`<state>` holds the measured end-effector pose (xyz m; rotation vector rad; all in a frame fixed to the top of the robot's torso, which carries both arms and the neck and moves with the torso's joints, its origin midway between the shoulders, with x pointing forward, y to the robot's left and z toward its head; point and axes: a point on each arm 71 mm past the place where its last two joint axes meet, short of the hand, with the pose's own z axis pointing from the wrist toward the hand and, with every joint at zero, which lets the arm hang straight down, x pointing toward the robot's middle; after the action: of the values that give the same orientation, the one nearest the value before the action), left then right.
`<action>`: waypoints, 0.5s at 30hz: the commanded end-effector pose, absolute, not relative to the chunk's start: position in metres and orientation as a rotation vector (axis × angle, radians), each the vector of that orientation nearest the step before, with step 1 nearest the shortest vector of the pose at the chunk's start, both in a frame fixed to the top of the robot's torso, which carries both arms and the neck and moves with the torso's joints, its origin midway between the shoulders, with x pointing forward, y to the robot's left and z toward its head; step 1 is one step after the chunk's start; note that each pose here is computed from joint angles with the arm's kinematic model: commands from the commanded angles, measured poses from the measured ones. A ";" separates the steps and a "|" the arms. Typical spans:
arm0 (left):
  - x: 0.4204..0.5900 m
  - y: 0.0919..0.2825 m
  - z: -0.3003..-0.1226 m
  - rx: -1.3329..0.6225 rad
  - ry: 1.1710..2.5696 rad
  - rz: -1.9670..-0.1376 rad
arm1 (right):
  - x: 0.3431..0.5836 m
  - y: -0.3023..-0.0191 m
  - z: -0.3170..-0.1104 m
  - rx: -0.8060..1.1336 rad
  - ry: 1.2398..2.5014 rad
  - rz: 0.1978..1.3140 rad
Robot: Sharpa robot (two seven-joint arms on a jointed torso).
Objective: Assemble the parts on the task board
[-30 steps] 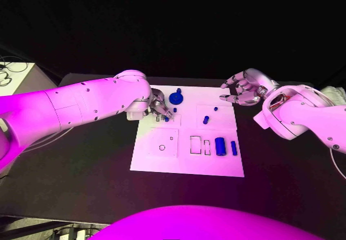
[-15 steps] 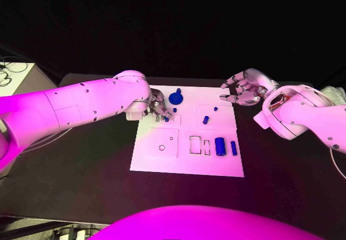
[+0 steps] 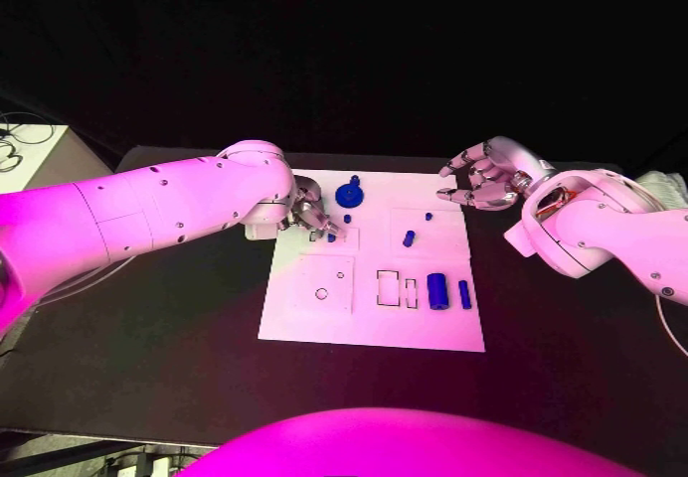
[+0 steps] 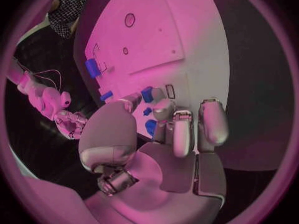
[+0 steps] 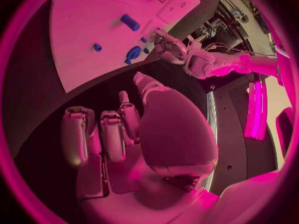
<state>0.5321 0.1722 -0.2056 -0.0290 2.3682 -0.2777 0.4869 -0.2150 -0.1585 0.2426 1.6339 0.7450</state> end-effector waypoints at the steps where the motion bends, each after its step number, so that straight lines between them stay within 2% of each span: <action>1: 0.532 0.171 -0.201 -0.021 2.347 -0.278 | 0.487 -0.215 -0.159 0.237 1.641 0.750; 15: 0.530 0.168 -0.178 -0.161 2.314 -0.443 | 0.488 -0.217 -0.162 0.235 1.648 0.745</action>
<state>0.5311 0.1698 -0.1794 -0.0951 2.3076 -0.3809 0.4886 -0.2181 -0.1615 0.2477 1.6403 0.7362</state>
